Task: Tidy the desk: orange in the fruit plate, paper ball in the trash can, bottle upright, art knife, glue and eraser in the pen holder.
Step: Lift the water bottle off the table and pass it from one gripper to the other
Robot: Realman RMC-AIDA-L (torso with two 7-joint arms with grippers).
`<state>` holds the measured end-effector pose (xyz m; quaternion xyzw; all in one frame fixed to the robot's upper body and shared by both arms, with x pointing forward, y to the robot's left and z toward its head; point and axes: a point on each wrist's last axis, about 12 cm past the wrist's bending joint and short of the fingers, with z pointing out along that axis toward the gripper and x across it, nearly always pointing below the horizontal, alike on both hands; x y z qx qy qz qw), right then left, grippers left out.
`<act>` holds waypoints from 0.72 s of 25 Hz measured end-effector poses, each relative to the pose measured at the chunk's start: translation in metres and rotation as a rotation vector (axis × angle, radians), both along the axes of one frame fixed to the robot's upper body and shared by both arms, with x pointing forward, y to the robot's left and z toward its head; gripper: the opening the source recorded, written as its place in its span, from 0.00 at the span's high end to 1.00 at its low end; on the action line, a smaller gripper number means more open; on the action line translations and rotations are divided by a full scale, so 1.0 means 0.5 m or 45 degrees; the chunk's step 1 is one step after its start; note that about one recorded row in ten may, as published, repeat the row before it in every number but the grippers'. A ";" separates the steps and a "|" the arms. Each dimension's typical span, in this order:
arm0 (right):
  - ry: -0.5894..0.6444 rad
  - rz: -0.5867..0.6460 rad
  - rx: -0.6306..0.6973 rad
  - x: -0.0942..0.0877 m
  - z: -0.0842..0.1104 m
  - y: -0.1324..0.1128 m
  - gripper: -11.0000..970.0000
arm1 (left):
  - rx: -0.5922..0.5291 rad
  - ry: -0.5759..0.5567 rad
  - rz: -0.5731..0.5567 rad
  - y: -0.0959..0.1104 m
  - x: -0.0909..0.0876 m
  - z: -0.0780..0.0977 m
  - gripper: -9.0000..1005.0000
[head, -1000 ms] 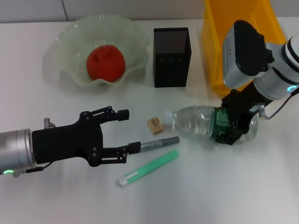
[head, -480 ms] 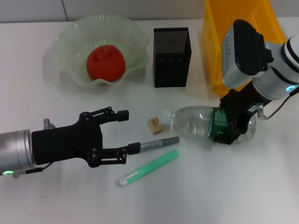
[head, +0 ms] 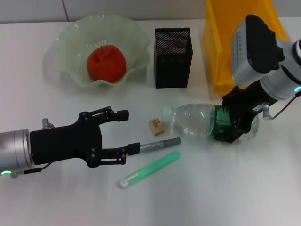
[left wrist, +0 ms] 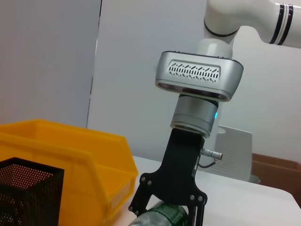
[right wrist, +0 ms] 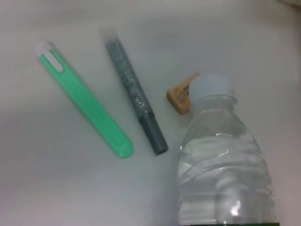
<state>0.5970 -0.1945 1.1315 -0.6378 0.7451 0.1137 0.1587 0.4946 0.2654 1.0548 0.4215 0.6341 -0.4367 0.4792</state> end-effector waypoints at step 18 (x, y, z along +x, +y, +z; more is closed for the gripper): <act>-0.114 -0.088 0.528 -0.056 0.005 -0.069 0.21 | -0.052 0.008 0.039 -0.004 0.005 0.006 0.19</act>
